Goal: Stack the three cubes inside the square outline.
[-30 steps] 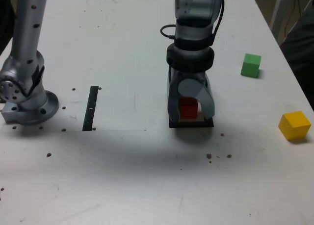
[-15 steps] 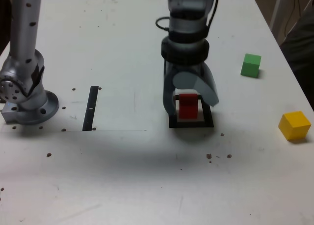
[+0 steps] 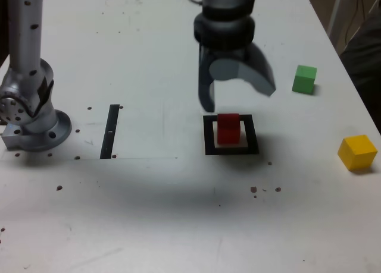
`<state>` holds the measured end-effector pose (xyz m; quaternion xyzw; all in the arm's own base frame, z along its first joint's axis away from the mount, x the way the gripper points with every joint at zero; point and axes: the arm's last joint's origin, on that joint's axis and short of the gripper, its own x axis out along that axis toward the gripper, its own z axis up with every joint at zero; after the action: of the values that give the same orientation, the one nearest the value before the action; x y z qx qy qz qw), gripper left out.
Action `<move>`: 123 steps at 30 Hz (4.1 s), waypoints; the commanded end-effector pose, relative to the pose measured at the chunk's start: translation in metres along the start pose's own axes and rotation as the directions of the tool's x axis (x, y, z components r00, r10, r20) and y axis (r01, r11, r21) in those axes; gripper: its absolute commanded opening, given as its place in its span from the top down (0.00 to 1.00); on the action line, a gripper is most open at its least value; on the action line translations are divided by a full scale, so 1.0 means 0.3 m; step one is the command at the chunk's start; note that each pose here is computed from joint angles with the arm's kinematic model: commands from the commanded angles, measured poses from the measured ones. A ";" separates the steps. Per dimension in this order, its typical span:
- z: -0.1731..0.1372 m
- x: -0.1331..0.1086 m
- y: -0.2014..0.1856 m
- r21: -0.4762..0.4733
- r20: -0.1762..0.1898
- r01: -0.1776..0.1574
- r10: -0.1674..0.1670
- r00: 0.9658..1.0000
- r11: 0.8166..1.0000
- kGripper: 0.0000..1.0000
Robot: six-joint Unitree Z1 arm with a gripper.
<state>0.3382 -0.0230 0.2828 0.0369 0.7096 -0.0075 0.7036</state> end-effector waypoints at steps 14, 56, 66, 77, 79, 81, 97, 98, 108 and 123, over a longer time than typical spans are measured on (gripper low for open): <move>0.289 -0.045 -0.101 0.073 0.014 -0.001 0.000 1.000 0.997 0.00; 0.623 0.203 -0.173 -0.050 0.083 0.094 -0.090 0.993 0.994 0.01; 0.634 0.238 -0.165 -0.067 0.066 0.118 -0.114 0.991 0.991 0.12; 0.635 0.244 -0.168 -0.085 0.060 0.118 -0.113 0.992 0.989 0.64; 0.636 0.241 -0.169 -0.084 0.065 0.115 -0.110 0.992 0.990 0.70; 0.635 0.240 -0.170 -0.084 0.065 0.116 -0.111 0.992 0.990 0.70; 0.624 0.225 -0.169 -0.082 0.054 0.118 -0.114 0.992 0.990 0.70; 0.623 0.223 -0.169 -0.082 0.054 0.118 -0.114 0.992 0.990 0.70; 0.567 0.123 -0.157 -0.069 0.048 0.098 -0.095 0.994 0.993 0.70; 0.374 -0.063 -0.109 0.000 0.005 0.092 -0.092 0.996 0.996 0.70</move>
<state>0.4556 -0.0677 0.2905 0.0046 0.7105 -0.0396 0.7025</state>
